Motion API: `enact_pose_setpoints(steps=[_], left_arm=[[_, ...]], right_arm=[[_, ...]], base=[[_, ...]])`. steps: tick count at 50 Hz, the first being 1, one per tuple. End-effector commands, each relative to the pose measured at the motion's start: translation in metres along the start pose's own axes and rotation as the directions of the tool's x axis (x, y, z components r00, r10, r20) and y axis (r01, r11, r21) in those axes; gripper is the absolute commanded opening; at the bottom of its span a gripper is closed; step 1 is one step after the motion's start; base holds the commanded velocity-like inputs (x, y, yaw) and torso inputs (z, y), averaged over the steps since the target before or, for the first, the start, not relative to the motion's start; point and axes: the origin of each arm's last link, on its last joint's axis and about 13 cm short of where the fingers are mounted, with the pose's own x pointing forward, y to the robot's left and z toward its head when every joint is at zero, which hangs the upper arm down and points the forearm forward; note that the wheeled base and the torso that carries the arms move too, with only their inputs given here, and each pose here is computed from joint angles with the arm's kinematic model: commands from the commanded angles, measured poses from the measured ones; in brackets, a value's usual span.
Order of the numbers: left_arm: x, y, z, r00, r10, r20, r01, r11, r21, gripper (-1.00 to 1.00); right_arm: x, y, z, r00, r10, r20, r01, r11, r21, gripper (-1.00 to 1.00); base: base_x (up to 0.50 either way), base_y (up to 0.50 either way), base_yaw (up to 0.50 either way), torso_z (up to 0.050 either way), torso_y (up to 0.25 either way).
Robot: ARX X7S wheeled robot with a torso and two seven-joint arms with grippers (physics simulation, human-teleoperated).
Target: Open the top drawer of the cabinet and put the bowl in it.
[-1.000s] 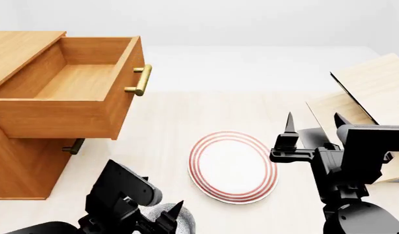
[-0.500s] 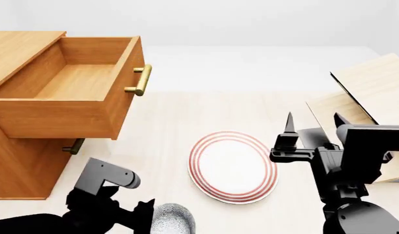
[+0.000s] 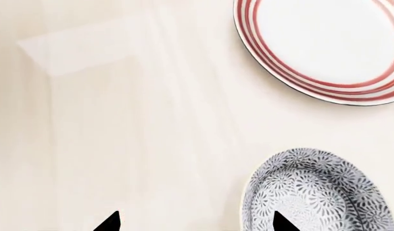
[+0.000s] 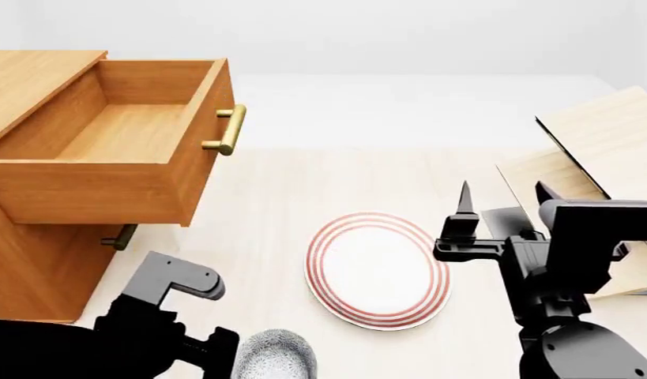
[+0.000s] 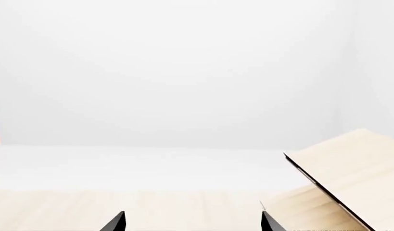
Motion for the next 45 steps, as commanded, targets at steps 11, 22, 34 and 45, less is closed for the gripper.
enact_pose_setpoints(steps=[11, 22, 34, 45], left_arm=[[0.011, -0.001, 0.016, 0.999, 0.016, -0.045, -0.014, 0.999, 0.036, 1.00], [0.017, -0.003, 0.016, 0.997, 0.014, -0.070, -0.010, 0.999, 0.054, 1.00], [0.025, -0.006, 0.018, 0.996, 0.011, -0.088, -0.005, 0.998, 0.067, 1.00], [0.033, -0.011, 0.019, 0.995, -0.006, -0.099, 0.015, 0.996, 0.086, 1.00]], right_arm=[[0.001, -0.002, -0.004, 1.000, -0.005, -0.007, 0.005, 1.000, 0.008, 1.00], [0.002, -0.003, -0.006, 1.000, -0.009, -0.011, 0.010, 1.000, 0.012, 1.00], [0.002, -0.003, -0.008, 1.000, -0.011, -0.014, 0.011, 1.000, 0.013, 1.00], [0.002, -0.004, -0.010, 1.000, -0.014, -0.017, 0.014, 1.000, 0.014, 1.00]], base=[[0.00, 0.00, 0.00, 0.000, 0.000], [0.00, 0.00, 0.00, 0.000, 0.000], [0.00, 0.00, 0.00, 0.000, 0.000], [0.00, 0.00, 0.00, 0.000, 0.000]])
